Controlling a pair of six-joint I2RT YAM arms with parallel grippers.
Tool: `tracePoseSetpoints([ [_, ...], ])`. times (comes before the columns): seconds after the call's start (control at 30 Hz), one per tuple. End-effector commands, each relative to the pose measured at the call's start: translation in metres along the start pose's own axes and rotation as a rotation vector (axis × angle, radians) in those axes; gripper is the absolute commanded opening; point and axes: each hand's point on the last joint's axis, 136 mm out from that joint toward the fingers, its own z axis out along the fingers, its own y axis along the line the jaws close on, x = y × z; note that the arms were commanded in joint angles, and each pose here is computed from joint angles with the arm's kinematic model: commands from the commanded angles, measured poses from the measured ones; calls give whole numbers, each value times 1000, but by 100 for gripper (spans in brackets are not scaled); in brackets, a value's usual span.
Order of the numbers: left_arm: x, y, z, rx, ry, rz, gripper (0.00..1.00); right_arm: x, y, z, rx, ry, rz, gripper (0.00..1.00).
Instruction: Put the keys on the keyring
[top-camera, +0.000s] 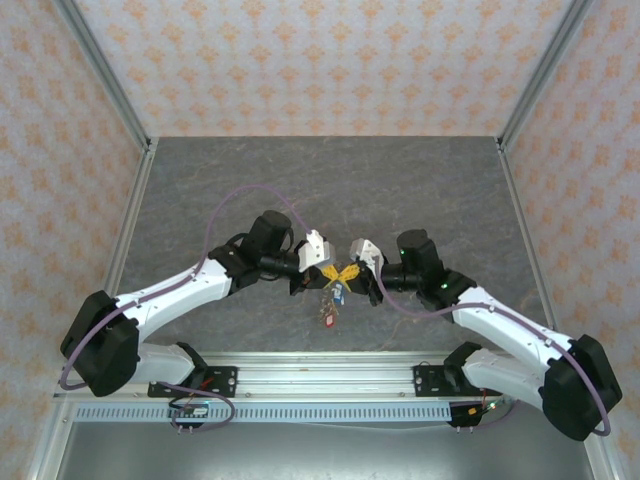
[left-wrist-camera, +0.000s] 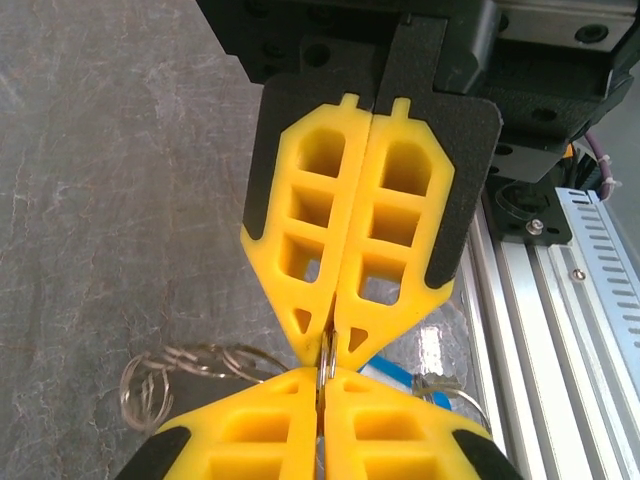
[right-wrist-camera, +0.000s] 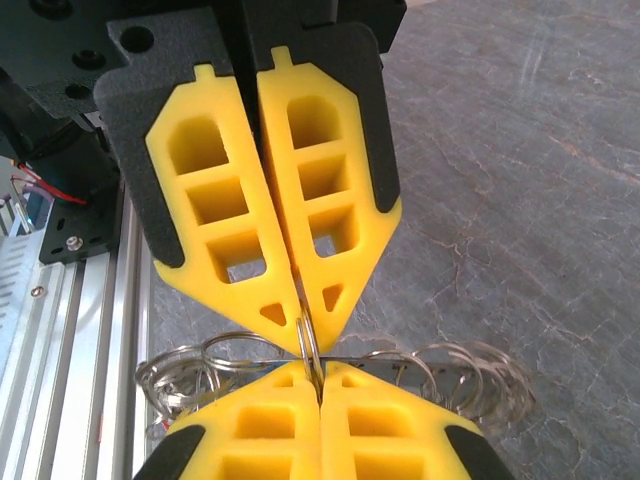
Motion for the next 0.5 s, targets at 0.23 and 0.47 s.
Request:
tracePoseSetpoints([
  [0.23, 3, 1, -6, -11, 97, 38, 13, -12, -5, -9, 25, 94, -53, 0],
  [0.47, -4, -4, 0, 21, 88, 51, 17, -16, -4, -7, 23, 113, -61, 0],
])
